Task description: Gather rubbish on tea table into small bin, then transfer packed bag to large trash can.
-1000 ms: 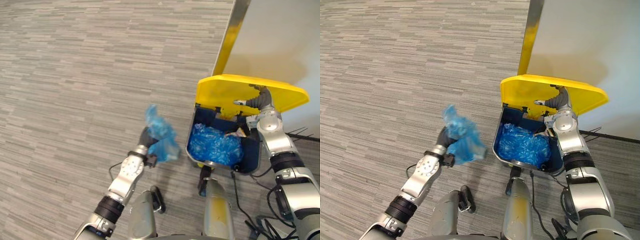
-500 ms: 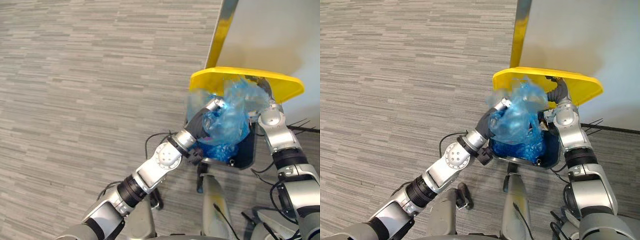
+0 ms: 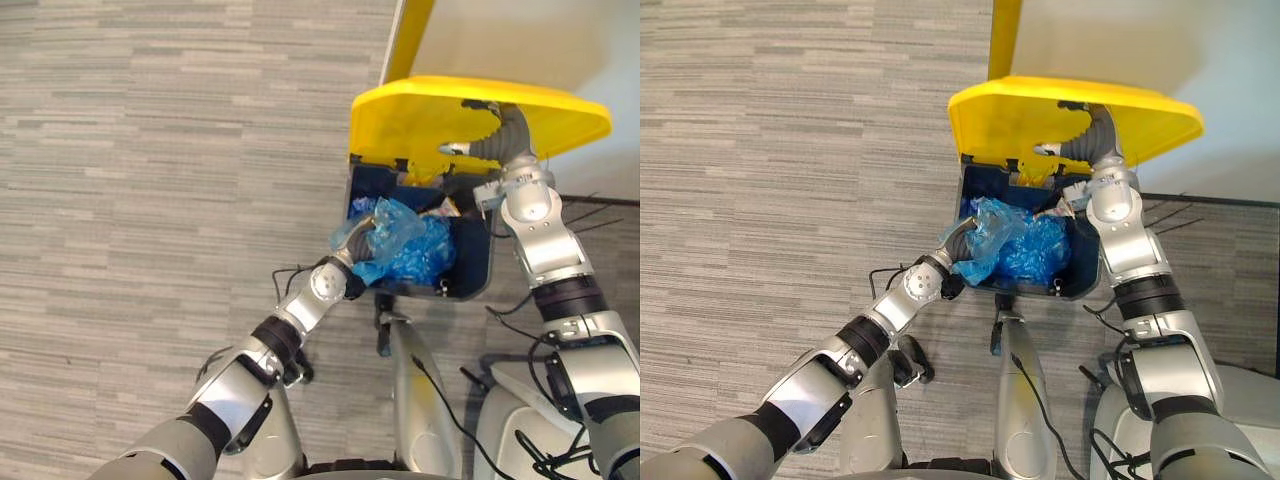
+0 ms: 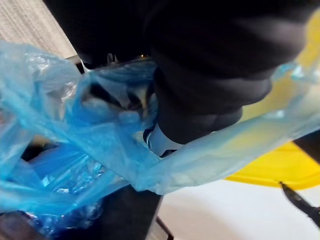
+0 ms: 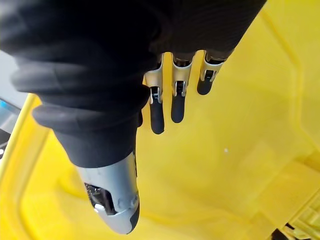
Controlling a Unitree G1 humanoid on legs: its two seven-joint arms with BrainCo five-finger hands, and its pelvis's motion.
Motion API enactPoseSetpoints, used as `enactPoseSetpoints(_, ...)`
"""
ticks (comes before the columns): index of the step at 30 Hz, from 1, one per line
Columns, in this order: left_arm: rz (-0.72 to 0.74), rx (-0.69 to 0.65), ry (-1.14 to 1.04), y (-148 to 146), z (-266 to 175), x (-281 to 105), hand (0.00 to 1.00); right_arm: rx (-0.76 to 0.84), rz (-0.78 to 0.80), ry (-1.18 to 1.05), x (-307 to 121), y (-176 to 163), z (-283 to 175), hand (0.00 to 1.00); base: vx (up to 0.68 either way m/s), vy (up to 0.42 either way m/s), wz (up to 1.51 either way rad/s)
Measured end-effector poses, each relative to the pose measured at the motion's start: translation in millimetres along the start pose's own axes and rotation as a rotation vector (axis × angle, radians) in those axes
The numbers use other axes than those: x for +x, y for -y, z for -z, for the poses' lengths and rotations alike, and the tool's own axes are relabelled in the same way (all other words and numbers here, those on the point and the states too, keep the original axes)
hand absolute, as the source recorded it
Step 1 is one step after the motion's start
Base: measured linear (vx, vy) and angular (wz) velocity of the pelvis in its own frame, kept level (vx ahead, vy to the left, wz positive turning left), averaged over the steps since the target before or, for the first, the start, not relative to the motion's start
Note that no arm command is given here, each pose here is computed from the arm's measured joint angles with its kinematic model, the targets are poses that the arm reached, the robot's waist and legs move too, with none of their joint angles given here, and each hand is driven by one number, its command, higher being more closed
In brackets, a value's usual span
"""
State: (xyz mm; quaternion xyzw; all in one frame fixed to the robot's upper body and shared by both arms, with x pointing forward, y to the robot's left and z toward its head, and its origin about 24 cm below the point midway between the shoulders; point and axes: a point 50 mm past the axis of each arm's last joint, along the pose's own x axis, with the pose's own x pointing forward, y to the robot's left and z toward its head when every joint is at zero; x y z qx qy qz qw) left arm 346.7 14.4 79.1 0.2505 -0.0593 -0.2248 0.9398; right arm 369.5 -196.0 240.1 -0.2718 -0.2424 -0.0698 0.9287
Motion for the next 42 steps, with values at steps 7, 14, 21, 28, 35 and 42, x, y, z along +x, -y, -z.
enactPoseSetpoints(7,0.01,0.087,-0.088,1.3,18.4,-2.5,0.0,0.075,-0.05,0.087,-1.7,-31.0,-23.9,0.0,0.04,-0.009,-0.12)
enactPoseSetpoints(14,0.018,0.072,-0.113,2.6,26.7,-7.1,0.0,0.092,-0.071,0.119,-9.2,-37.4,-27.6,0.0,0.01,-0.002,0.01)
enactPoseSetpoints(21,-0.068,-0.058,-0.177,-6.3,58.9,-37.7,0.0,0.141,-0.104,-0.143,-71.0,-54.3,44.6,0.0,0.01,-0.005,0.16)
enactPoseSetpoints(28,-0.281,-0.207,-0.466,-36.9,147.6,-127.7,0.0,0.172,-0.106,-0.563,-181.4,-58.5,126.3,0.0,-0.05,0.037,0.1)
enactPoseSetpoints(35,-0.503,-0.25,-0.804,-51.4,206.7,-260.0,0.0,0.174,-0.22,-1.018,-316.0,-66.1,171.2,0.0,-0.1,0.081,-0.33)
enactPoseSetpoints(42,-0.493,-0.367,-0.911,-10.6,209.2,-299.7,0.0,0.188,-0.247,-1.256,-390.3,-64.7,174.6,0.0,-0.02,-0.053,-0.41)
